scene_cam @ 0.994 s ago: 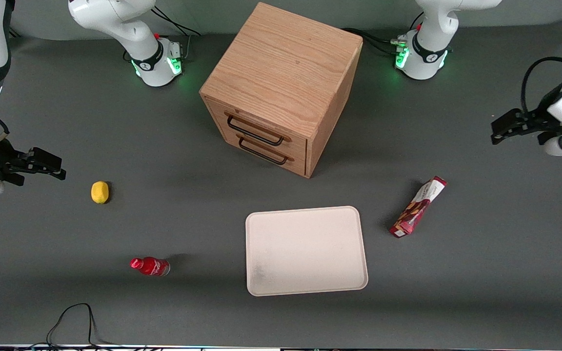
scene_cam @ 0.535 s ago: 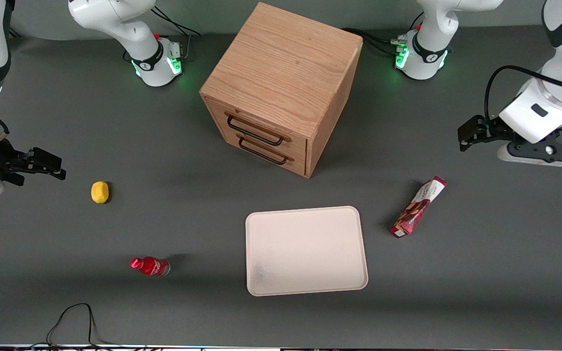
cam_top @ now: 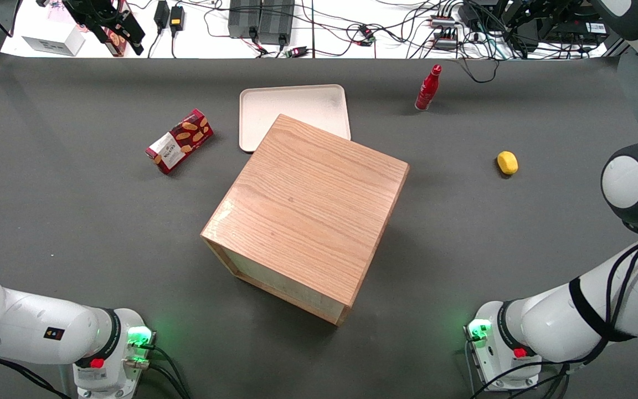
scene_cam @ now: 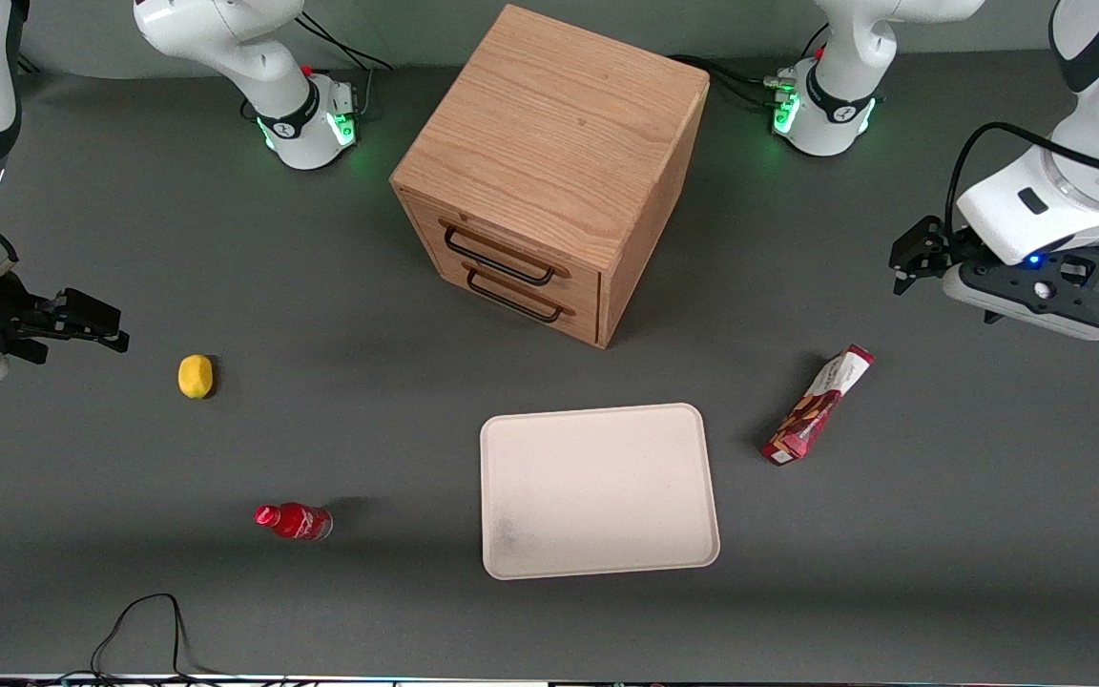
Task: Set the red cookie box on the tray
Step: 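Move the open left gripper down over the red shortbread box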
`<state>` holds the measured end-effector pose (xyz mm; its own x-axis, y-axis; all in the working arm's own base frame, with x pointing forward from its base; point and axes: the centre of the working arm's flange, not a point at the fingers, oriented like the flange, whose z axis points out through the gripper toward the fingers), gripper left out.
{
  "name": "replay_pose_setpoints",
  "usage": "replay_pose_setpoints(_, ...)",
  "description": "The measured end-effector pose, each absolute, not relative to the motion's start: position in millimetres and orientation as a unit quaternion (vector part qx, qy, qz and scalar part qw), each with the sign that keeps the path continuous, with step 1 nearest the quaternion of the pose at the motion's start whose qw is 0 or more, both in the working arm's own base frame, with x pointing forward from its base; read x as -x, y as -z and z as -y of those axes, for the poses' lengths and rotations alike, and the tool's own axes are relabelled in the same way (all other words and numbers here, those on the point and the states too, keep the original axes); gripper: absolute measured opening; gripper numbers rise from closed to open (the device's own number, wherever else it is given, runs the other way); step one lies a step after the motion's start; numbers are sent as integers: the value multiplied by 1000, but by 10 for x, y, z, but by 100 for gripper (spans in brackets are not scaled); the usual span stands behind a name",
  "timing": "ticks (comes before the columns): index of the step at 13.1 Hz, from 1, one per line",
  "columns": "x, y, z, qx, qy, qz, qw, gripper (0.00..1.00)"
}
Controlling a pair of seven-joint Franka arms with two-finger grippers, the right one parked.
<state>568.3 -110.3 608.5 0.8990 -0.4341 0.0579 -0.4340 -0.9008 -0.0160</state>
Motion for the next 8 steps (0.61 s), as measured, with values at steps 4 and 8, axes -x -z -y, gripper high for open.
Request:
replay_pose_setpoints(4, -5705, -6026, 1105, 963, 24, -267, 3, 100)
replay_pose_setpoints(8, -5896, -5450, 1135, 961, -24, -275, 0, 100)
